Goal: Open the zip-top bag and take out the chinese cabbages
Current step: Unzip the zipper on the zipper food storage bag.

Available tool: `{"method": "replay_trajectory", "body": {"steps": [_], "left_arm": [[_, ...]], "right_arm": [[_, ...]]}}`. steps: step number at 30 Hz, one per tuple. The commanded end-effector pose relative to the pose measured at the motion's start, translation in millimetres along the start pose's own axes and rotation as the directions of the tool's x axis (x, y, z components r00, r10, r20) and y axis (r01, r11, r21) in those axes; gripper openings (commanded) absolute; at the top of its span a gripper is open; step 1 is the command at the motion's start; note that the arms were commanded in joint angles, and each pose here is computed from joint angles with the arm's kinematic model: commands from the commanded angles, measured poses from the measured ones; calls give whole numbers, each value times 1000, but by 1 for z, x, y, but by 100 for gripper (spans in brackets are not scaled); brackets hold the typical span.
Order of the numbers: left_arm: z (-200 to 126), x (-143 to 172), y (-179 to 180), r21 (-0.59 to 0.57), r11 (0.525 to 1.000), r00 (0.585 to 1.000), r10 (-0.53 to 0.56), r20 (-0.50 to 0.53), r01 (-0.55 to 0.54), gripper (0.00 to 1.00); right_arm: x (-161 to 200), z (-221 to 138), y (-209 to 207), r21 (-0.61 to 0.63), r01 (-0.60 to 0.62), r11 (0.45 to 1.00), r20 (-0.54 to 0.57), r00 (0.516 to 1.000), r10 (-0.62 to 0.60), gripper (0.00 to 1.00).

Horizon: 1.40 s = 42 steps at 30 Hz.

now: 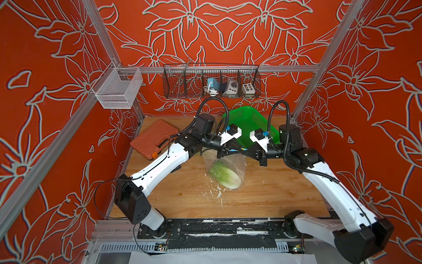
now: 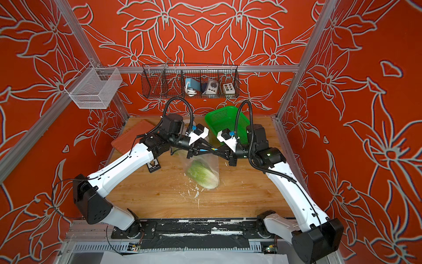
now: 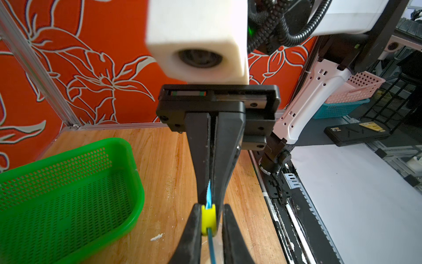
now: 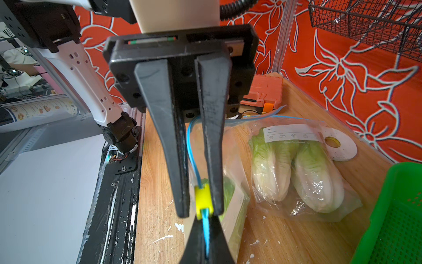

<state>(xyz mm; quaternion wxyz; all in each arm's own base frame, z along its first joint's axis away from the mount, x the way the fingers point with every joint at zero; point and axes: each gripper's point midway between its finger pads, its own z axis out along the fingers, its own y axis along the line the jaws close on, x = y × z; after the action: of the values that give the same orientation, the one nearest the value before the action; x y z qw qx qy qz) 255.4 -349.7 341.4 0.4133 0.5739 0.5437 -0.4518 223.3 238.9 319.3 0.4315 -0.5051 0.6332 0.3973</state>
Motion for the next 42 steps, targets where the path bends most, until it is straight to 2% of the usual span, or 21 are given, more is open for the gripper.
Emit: {"method": "replay_trajectory", "body": {"steps": [1,9,29,42], "left_arm": [[1,-6,-4,22,1000,1000,14,17,-14,9],[-2,-1,4,-45,999,1000,29,-6,-29,3],[-35,11,21,-221,974,998,31,-50,-41,5],[-69,25,22,-338,941,996,3,-90,-34,5]], "right_arm": [[-13,-7,3,11,63,998,21,998,-64,0],[-10,-9,-5,76,79,994,4,997,-80,0],[-2,-10,-36,235,61,970,-23,998,-57,0],[-1,-16,-65,384,47,922,-30,999,-38,0]]}}
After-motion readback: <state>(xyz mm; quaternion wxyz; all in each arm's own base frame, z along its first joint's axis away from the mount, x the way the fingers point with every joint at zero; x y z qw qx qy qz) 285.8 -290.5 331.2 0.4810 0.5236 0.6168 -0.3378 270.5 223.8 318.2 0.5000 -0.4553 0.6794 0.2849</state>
